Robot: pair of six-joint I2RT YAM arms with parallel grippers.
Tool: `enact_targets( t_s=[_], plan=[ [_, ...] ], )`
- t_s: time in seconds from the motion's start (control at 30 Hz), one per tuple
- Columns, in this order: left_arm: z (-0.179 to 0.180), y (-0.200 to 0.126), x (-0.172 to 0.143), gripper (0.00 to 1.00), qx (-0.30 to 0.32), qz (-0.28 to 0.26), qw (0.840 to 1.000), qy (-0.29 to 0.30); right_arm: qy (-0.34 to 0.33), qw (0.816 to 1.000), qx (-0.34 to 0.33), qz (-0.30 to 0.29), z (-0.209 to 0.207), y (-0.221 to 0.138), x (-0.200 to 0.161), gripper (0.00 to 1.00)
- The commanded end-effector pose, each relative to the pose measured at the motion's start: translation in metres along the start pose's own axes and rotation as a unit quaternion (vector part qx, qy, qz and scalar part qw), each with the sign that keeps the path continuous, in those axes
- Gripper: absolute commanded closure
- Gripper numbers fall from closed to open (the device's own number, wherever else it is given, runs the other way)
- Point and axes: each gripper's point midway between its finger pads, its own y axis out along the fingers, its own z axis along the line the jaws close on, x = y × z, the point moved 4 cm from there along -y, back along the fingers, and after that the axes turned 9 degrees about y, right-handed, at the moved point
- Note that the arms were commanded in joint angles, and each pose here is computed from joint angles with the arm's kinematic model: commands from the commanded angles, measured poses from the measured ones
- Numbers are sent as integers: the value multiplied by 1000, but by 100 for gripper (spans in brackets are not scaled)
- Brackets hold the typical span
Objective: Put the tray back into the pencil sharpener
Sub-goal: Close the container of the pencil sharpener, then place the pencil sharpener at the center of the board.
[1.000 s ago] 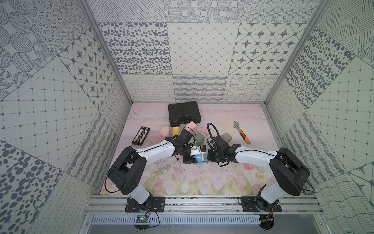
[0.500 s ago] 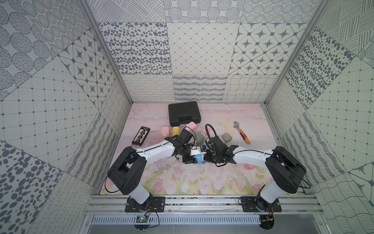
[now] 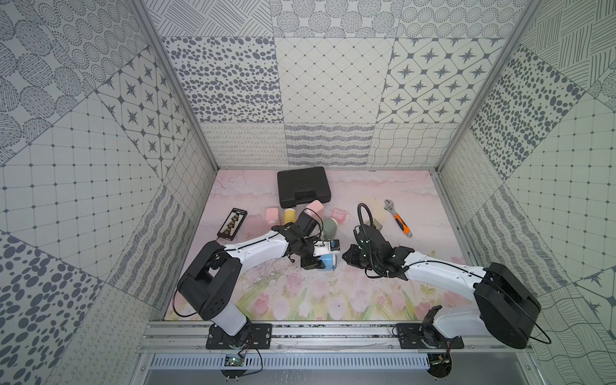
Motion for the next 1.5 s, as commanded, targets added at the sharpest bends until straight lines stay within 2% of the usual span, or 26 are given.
enact_targets(
  t_s=[0.0,0.1,0.2,0.37,0.57,0.7,0.8,0.87,0.93,1.0,1.07,1.13,1.27,1.47],
  plan=[
    [-12,5,-10,63,-27,20,999,1,4,1000,-20,5,-3,14,-1,85],
    [-12,5,-10,63,-27,19,999,1,1,999,5,36,6,29,-8,85],
    [-12,6,-10,63,-28,19,999,1,4,996,58,63,19,39,-14,85],
    [-12,5,-9,64,-29,17,999,1,17,991,100,84,27,48,-19,85],
    [-13,4,-9,64,-29,18,999,1,26,990,108,84,28,49,-19,85],
    [-11,2,-7,66,-22,17,1000,-1,29,995,89,45,20,31,-11,82],
    [-6,-10,1,74,-1,8,1000,-11,25,998,57,-5,7,9,-3,81],
    [-1,-27,11,85,24,-4,999,-29,23,998,41,-39,-1,-9,2,79],
    [4,-45,20,100,59,-15,997,-52,23,997,38,-66,-6,-24,6,79],
    [11,-63,24,100,102,-17,990,-96,22,995,41,-86,-7,-36,9,79],
    [15,-82,24,100,147,-20,977,-155,22,993,49,-104,-4,-47,13,79],
    [19,-100,19,100,197,-17,955,-222,20,992,54,-110,-2,-51,14,79],
    [19,-136,-3,100,296,19,899,-321,15,992,58,-109,3,-50,16,79],
    [21,-188,-38,100,409,63,816,-404,10,994,63,-93,8,-42,15,79]
  ],
)
